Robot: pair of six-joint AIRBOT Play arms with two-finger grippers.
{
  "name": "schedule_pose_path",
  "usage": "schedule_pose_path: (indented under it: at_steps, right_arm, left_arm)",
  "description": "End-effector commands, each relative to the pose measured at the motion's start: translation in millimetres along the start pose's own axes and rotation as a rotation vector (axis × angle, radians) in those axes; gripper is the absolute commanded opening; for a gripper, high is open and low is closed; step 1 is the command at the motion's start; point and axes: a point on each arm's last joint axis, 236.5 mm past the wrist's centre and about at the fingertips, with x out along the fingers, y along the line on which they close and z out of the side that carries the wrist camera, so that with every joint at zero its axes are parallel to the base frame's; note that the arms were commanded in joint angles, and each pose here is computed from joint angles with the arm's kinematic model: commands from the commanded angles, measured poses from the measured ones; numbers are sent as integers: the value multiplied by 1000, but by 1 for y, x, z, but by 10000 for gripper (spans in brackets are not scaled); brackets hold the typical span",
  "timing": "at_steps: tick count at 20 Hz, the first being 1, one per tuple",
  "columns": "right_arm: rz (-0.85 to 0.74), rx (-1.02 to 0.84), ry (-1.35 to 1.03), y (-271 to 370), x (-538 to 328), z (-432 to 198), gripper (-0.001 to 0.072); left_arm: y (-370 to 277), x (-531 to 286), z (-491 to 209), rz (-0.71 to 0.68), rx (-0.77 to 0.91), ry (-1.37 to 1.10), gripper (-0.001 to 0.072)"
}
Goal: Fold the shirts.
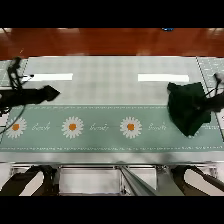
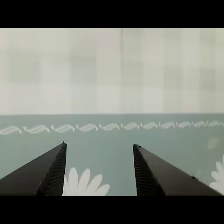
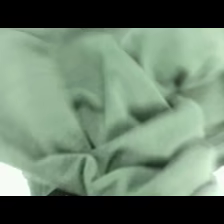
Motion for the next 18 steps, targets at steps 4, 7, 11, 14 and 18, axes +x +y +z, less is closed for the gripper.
schedule_pose_path:
  at_steps: [4,7,11,14,18]
  right_arm:
    - [87,-157,-566,61,-221,118,29]
    - [191,-259,-759,119,-310,135,28]
    - [357,-425,-906,205,-389,120,28]
    - [488,-526,-895,259,-403,92,29]
    - [596,-690,-630,334,-336,47,29]
  left_arm:
    - [-10,-80,52,25,43,-206,507]
    - [-29,-102,52,9,90,-262,507]
    - [-43,-116,52,-10,120,-302,507]
    - [-50,-116,46,-23,162,-287,507]
    - [-45,-95,17,-36,143,-179,507]
